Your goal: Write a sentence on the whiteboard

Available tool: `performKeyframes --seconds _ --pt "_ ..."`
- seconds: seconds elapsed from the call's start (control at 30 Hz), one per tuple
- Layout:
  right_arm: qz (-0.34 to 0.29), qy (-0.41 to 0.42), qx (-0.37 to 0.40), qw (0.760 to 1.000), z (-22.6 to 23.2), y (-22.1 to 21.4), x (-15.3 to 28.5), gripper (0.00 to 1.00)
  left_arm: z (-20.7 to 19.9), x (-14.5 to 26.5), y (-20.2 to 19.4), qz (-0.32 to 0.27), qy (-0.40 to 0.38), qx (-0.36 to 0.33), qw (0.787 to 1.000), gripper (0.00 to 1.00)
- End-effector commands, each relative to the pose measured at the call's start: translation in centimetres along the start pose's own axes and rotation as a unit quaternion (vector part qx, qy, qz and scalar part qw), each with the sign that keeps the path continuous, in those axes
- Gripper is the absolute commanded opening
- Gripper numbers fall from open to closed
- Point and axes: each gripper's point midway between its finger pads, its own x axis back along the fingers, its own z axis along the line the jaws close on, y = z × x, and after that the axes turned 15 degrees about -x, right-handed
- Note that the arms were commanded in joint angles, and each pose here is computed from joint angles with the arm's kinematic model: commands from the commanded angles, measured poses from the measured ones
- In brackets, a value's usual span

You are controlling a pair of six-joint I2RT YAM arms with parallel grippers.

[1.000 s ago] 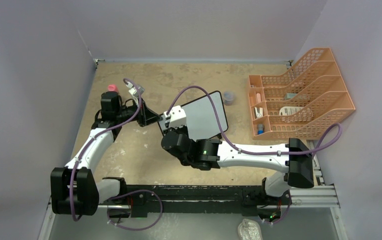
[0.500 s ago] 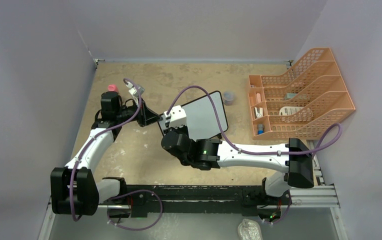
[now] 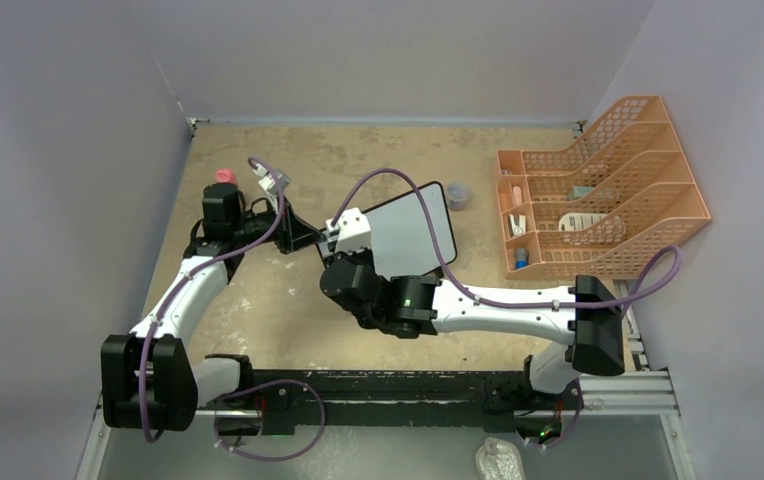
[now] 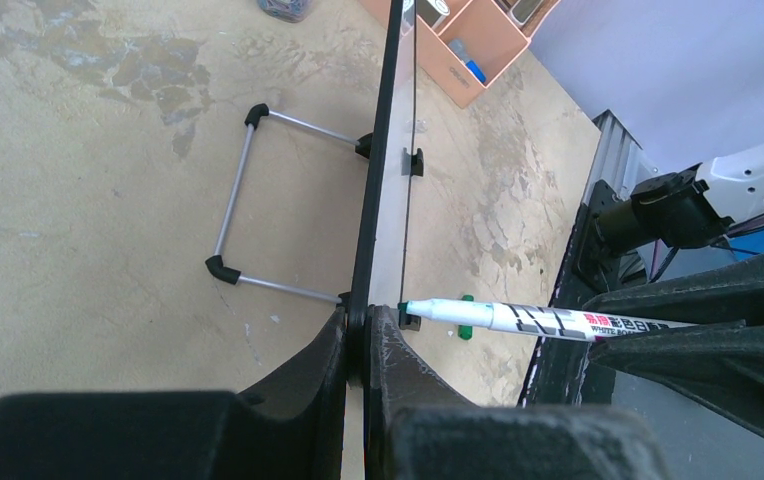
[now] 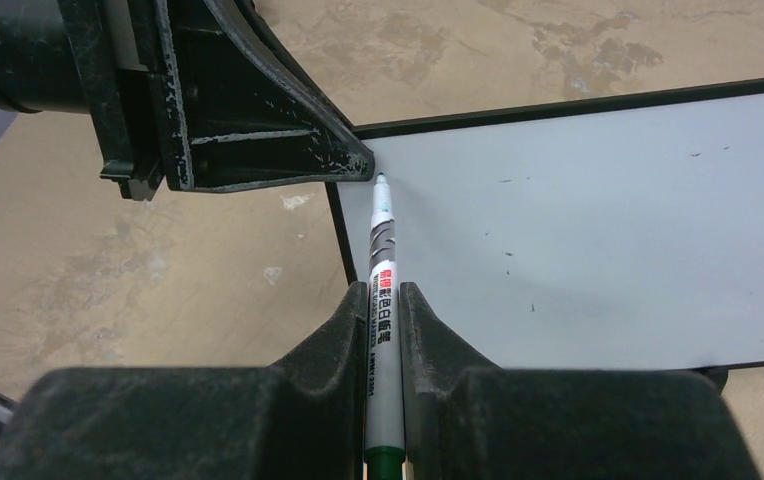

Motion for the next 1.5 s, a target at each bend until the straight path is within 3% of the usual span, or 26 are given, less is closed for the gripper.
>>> performKeyframes --seconds 0.0,1.47 --pt "-0.026 0.001 -0.027 0.999 0.8 2.2 0.0 0.00 0.0 0.1 2.2 -0.016 0.006 -0.041 0.999 0.00" --pt "-0.010 -0.010 -0.018 1.000 0.2 1.3 -1.0 0.00 -0.1 0.2 1.8 -0.008 0.007 -0.031 0.999 0.00"
